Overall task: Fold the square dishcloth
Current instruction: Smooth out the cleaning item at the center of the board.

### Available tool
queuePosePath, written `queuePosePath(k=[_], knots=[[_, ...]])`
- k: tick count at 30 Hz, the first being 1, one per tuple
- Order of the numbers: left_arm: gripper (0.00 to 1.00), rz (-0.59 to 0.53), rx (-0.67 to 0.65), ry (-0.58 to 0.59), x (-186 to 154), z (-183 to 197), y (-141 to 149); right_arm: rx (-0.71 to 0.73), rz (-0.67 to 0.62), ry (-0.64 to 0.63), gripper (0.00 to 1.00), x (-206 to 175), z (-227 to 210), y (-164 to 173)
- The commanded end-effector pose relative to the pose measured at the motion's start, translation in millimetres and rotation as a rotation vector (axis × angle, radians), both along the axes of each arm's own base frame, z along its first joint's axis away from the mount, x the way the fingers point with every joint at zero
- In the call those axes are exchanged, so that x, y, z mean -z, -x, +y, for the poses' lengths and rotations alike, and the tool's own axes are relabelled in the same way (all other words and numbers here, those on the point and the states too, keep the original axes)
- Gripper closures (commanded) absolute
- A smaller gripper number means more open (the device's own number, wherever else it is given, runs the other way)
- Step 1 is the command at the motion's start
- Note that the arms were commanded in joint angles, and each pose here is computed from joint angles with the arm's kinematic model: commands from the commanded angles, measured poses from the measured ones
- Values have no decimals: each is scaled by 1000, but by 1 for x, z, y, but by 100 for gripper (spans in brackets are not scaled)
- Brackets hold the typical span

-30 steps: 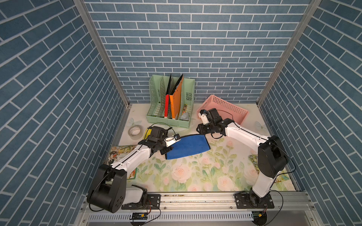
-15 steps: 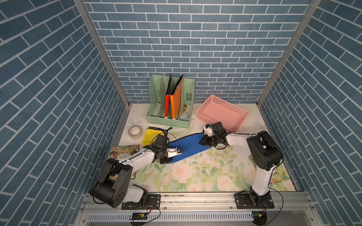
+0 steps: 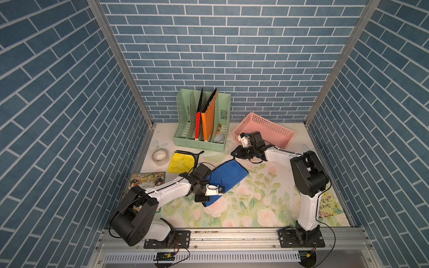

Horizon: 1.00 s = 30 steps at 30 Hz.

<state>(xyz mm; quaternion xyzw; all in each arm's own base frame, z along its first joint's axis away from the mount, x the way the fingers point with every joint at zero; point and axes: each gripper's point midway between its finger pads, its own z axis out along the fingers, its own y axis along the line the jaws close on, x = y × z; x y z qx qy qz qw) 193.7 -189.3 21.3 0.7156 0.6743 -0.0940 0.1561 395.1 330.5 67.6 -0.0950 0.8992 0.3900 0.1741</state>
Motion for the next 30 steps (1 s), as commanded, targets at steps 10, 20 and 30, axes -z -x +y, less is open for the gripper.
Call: queuePosePath(k=[10,20,30], knots=[[47,231,92,74,-57,-24,43,22,-72,41,67,-57,-19,21],[54,2,24,-70,-25,20,-15,-11,77,-45,70,3,-6,119],[54,33,85,-100,14,31,23,19,147,167,79,66,-38,102]])
